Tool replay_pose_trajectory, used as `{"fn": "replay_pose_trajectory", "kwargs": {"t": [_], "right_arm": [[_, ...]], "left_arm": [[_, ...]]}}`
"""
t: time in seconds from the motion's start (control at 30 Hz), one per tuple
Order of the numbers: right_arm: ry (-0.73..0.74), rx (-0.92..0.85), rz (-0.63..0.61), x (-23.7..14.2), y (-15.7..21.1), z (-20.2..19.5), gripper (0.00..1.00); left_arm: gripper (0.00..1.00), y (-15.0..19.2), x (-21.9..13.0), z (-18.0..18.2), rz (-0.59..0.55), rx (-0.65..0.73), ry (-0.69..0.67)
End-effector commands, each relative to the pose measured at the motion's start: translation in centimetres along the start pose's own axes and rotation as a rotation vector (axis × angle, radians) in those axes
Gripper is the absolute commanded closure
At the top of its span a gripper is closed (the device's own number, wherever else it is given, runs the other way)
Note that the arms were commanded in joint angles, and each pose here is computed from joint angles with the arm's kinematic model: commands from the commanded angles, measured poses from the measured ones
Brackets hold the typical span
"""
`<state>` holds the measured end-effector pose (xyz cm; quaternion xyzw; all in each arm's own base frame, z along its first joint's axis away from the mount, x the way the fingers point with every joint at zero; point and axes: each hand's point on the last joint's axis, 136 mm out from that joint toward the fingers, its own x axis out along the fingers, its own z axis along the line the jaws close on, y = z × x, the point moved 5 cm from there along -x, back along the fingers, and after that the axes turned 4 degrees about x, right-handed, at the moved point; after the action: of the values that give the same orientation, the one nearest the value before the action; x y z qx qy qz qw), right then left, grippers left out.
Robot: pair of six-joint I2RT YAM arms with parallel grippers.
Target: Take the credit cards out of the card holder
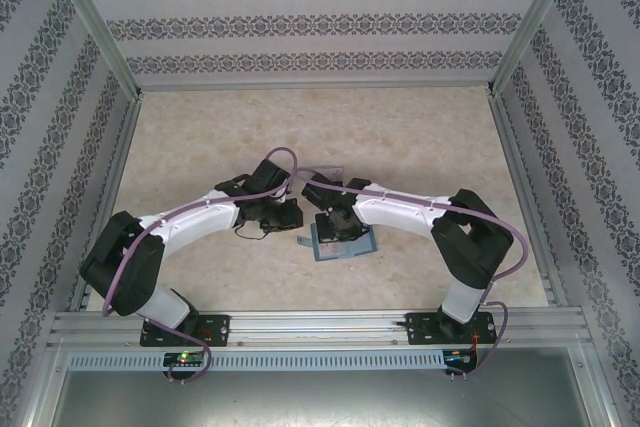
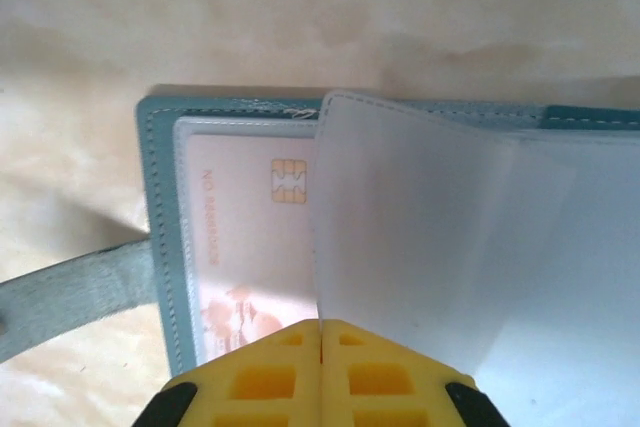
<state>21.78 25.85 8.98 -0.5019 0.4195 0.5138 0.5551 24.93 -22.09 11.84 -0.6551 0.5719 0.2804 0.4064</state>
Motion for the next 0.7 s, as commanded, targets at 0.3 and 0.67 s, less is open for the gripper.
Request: {"fn": "replay_pose_trajectory", "kwargs": {"t": [0.3, 0.67], "right_arm": [[-0.264, 0.05, -0.02, -2.0, 0.1, 3.0, 0.96], [-0.258, 0.078, -0.042, -3.0, 1.4, 0.5, 0.95]], "left_arm": [[0.86, 1.0, -0.3, 0.0, -0.012, -0.016, 0.0], [0.88, 0.8, 1.0, -0.6, 0.012, -0.029, 0.044]]}}
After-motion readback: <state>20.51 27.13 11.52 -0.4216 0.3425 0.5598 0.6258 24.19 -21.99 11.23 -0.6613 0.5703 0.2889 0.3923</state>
